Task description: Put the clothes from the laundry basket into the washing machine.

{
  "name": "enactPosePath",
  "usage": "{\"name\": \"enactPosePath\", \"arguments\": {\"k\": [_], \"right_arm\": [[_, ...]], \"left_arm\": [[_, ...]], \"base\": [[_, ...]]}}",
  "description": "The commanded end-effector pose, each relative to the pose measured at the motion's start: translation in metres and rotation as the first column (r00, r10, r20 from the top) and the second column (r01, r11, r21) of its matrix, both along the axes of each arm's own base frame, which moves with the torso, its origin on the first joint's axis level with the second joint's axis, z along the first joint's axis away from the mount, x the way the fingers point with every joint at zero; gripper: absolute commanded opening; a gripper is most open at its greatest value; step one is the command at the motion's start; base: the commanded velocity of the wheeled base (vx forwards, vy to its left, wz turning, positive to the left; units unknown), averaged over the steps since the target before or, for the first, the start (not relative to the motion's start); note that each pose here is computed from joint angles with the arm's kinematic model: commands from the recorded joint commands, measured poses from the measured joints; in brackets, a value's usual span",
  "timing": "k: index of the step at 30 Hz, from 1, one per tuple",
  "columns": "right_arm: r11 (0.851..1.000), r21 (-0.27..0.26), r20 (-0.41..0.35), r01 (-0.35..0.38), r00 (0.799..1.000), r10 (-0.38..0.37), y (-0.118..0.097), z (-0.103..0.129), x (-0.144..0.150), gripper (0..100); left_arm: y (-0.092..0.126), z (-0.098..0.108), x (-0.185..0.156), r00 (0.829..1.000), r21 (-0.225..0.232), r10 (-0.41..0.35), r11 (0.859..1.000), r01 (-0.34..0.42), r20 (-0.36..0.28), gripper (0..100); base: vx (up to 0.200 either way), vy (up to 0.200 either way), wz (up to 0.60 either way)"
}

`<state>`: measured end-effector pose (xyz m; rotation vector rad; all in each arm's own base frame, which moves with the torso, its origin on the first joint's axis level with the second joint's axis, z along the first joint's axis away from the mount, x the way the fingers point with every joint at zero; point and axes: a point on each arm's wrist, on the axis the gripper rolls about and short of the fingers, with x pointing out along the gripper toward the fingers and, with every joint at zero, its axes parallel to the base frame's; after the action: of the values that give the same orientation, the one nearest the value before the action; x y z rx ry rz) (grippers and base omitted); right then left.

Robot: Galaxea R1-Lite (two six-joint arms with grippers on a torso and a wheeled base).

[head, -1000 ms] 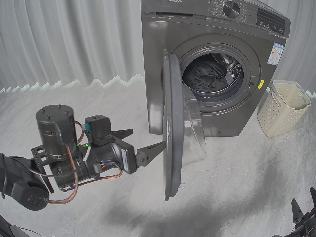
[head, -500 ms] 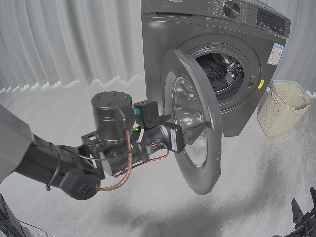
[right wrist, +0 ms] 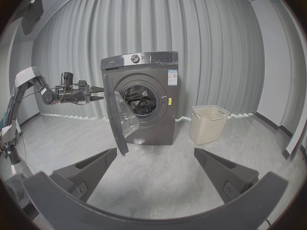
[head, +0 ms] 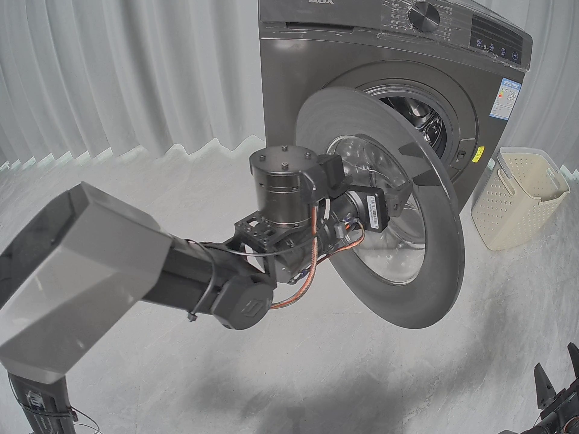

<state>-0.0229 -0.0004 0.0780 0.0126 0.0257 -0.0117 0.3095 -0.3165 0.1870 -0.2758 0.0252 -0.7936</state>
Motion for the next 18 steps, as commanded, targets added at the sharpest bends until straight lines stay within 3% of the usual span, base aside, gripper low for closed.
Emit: {"name": "enactPosePath", "arguments": {"k": [1,5,8,13,17,18], "right_arm": [[1.000,0.001,0.007,-0.001,1.000,0.001,0.000,-0.002,-0.001,100],[1.000,0.001,0.009,-0.001,1.000,0.001,0.000,-0.002,-0.001,100],[1.000,0.003,0.009,-0.002,1.000,0.002,0.000,-0.002,-0.001,100],[1.000,0.001,0.009,-0.002,1.000,0.002,0.000,-0.002,-0.001,100],[1.000,-0.011,0.007,-0.010,1.000,0.010,0.000,-0.002,-0.001,100],[1.000,-0.011,0.009,-0.009,1.000,0.009,0.000,-0.002,-0.001,100]], "left_arm": [[-0.023,-0.029,0.020,1.000,0.010,0.021,1.000,-0.020,-0.024,100],[-0.021,-0.035,0.012,0.997,0.013,0.018,1.000,-0.017,-0.069,100],[-0.005,-0.024,-0.003,0.997,0.029,0.018,0.999,-0.015,-0.081,100],[0.054,-0.001,-0.060,0.994,0.079,0.019,0.997,-0.010,-0.111,100],[0.107,0.009,-0.110,0.997,0.126,0.019,0.992,-0.009,-0.077,100],[0.110,0.009,-0.112,0.997,0.126,0.020,0.992,-0.011,-0.075,100]], "base": [[0.000,0.000,0.00],[0.000,0.000,0.00],[0.000,0.000,0.00],[0.000,0.000,0.00],[0.000,0.000,0.00],[0.000,0.000,0.00]]}}
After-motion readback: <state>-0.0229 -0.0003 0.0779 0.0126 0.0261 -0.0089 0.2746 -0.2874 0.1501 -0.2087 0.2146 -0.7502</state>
